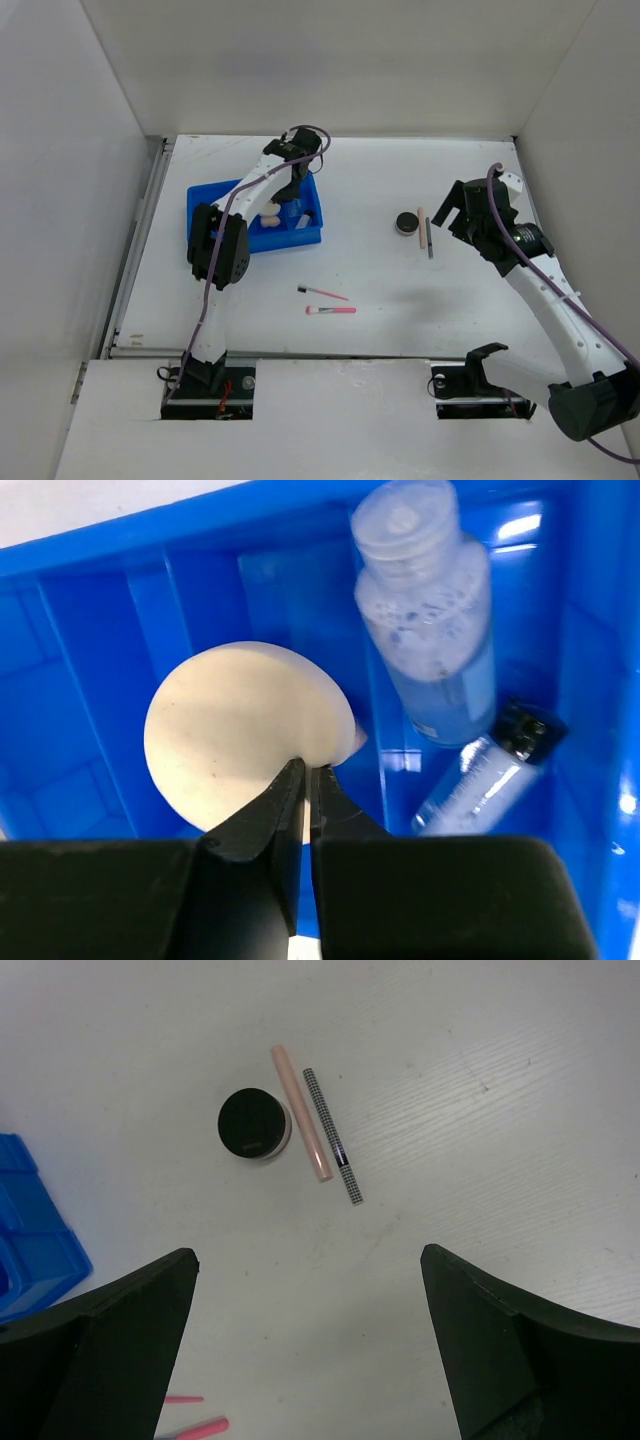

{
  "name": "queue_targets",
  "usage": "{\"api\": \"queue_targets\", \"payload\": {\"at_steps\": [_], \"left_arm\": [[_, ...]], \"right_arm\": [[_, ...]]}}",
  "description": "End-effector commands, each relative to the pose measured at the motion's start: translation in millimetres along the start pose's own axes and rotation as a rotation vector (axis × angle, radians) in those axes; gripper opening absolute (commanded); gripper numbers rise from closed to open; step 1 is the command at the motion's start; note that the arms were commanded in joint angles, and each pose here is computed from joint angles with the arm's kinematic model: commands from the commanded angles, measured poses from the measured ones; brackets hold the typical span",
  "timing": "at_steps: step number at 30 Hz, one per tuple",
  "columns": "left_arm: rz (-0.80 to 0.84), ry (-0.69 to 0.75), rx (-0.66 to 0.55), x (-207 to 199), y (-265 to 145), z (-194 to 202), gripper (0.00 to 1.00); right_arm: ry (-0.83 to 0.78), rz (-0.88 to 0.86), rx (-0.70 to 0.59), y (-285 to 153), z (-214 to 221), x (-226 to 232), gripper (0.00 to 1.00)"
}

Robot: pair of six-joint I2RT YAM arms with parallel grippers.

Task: Organize the makeup

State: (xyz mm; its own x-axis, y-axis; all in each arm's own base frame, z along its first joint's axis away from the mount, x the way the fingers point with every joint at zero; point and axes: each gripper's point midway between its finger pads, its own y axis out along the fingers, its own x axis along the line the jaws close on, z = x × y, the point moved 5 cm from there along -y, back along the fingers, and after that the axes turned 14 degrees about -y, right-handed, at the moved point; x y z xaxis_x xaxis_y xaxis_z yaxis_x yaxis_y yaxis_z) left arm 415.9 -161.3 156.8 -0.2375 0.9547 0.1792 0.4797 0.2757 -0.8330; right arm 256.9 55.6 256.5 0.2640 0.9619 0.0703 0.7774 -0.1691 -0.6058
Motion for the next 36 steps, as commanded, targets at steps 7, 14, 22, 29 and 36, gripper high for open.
{"api": "queue_targets", "payload": {"at_steps": [7,14,22,29,36], "left_arm": [[0.008,-0.054,-0.072,13.4,-25.2,-23.6,0.54],[0.079,-0.08,-0.134,30.3,-69.4,-25.5,0.62],[0.092,-0.099,-0.145,47.6,-85.6,-21.1,0.49],[0.085,-0.271,-0.018,86.2,-59.9,-12.4,0.35],[-0.023,-0.313,0.072,105.5,-27.0,-4.8,0.4]], "right_arm": [[0.001,0.02,-0.033,-5.2,-7.3,-4.9,0.99],[0.001,0.011,-0.029,-5.4,-6.8,-3.8,0.99],[0.001,0.003,-0.025,-3.8,-4.9,-2.6,0.99],[-0.003,-0.002,-0.014,-0.4,0.3,-1.9,0.99],[-0.02,-0.004,0.005,9.7,2.2,3.1,0.99]]}}
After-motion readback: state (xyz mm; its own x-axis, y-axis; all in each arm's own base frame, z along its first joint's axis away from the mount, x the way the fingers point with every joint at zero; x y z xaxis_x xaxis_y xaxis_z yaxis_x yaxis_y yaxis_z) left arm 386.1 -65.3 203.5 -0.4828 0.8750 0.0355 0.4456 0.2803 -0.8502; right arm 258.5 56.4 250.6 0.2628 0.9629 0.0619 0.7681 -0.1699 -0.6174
